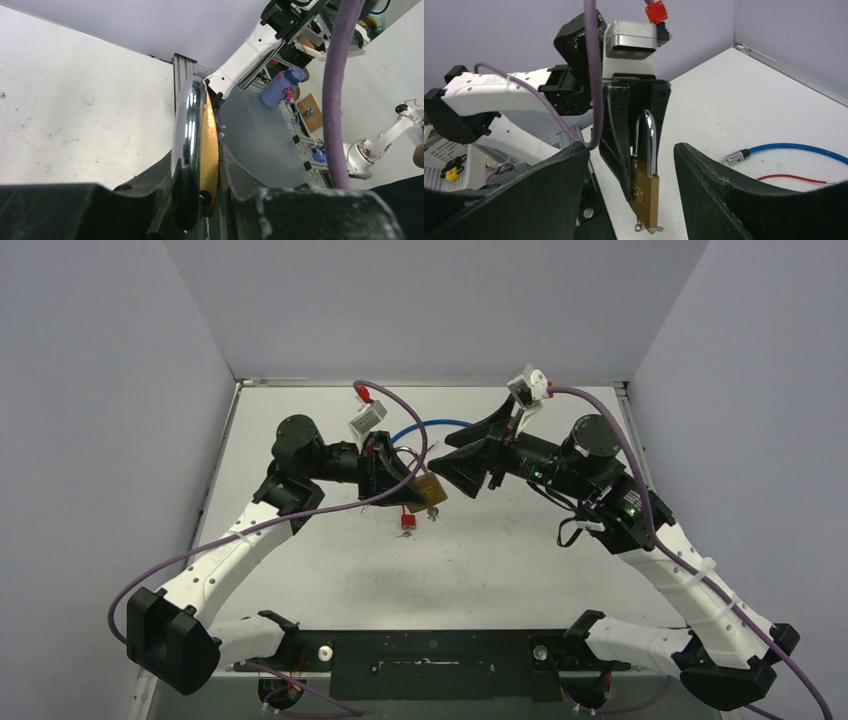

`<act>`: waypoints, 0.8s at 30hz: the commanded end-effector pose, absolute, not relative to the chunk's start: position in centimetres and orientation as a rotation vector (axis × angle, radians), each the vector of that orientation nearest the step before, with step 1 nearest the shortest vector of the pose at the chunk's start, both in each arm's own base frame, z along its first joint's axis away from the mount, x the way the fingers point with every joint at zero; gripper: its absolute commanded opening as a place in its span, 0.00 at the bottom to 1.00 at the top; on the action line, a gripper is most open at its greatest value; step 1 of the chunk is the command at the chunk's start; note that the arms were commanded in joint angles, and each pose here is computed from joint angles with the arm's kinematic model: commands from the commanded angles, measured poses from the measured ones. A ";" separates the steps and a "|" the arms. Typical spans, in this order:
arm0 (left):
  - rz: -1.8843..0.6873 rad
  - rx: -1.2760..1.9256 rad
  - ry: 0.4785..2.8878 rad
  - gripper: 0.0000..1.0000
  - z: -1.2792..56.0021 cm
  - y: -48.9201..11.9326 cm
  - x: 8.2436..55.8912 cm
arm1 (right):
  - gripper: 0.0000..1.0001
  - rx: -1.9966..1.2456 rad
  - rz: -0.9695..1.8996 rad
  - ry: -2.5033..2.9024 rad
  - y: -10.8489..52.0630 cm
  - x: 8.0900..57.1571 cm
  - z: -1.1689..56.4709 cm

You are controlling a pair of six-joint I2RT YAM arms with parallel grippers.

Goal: Unlock with the key

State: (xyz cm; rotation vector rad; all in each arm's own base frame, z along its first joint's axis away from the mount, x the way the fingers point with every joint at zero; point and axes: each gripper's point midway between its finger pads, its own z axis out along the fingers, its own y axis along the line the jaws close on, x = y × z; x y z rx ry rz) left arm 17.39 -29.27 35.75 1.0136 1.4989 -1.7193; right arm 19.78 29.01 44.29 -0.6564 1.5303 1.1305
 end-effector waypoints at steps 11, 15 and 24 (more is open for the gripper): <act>-1.677 1.067 1.346 0.00 39.9 -28.5 16.1 | 0.54 -0.781 1.153 1.538 31.9 20.6 43.4; -1.673 1.065 1.345 0.00 40.0 -28.5 16.2 | 0.69 -0.797 1.171 1.495 31.6 19.8 43.8; -1.677 1.071 1.344 0.00 40.1 -28.6 16.2 | 0.71 -0.807 1.178 1.390 29.6 17.4 44.6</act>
